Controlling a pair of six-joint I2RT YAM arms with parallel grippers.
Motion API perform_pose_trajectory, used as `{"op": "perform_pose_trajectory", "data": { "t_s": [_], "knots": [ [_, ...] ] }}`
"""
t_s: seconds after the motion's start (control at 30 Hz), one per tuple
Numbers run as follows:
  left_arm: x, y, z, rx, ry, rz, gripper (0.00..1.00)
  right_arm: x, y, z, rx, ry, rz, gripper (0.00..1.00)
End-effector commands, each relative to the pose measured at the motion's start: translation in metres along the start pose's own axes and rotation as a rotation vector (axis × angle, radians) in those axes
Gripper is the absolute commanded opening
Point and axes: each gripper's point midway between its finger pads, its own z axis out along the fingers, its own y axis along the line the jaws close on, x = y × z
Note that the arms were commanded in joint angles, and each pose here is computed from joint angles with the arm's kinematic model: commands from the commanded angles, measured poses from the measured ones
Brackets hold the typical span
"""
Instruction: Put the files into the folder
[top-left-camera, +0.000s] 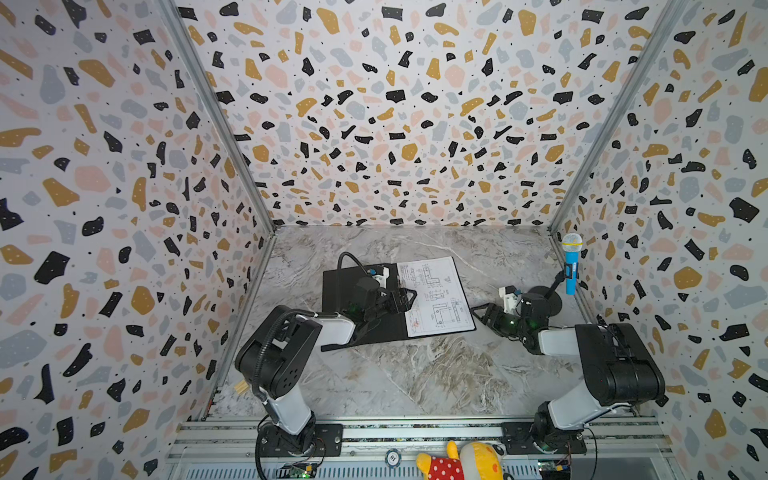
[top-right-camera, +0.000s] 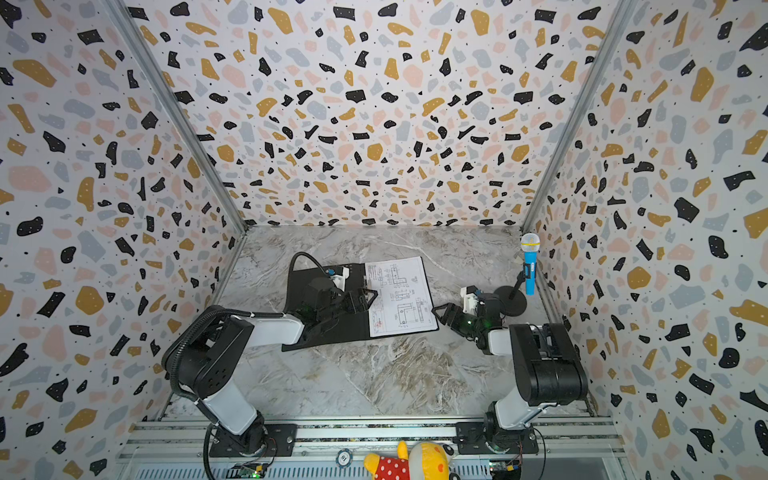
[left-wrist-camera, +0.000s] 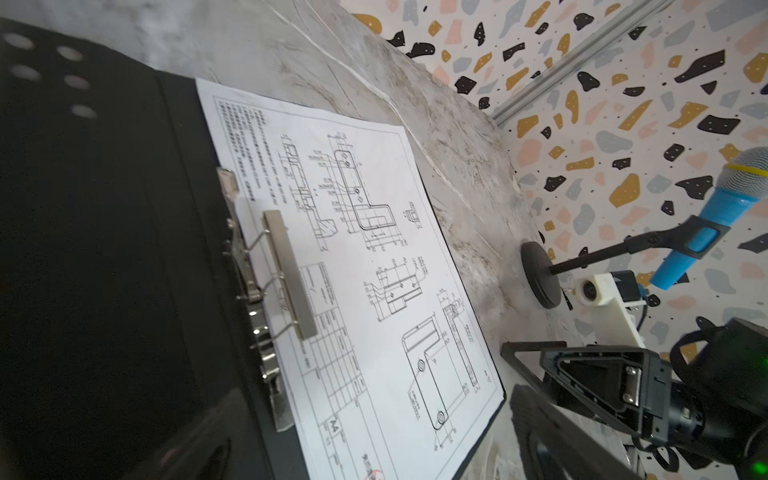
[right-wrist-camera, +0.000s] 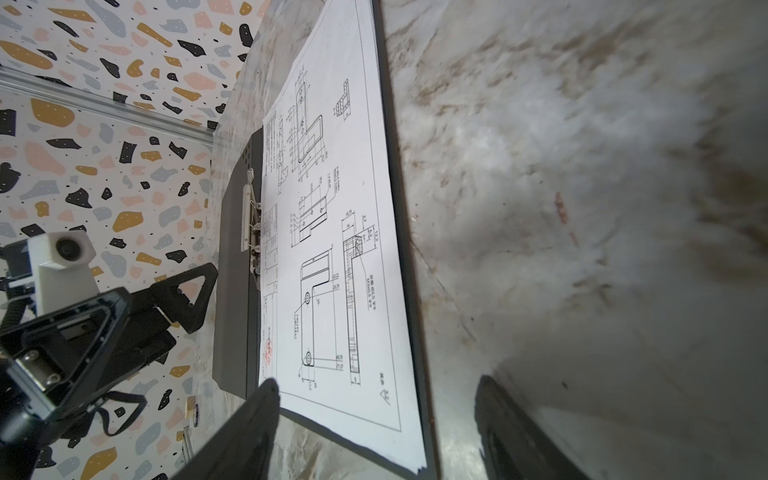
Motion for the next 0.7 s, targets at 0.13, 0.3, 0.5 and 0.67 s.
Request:
{"op": "perform_pose_trajectory", "data": {
  "t_s": [0.13, 0.3, 0.5, 0.67],
  "knots": [
    [-0.026, 0.008, 0.028, 0.026, 0.006, 0.049, 1.0, 0.004, -0.009, -0.002, 0.026, 0.021, 0.003, 0.76],
    [-0.034, 0.021, 0.049, 0.027, 0.03, 0.046, 1.0, 0.002, -0.012, 0.0, 0.027, 0.023, -0.007, 0.76],
    [-0.044, 0.025, 0.059, 0.063, 0.02, 0.035, 1.0, 0.003, -0.014, 0.003, 0.023, 0.03, -0.002, 0.76],
    [-0.042, 0.03, 0.067, 0.07, 0.033, 0.028, 1.0, 0.003, -0.015, 0.004, 0.022, 0.035, 0.004, 0.76]
  ]
}}
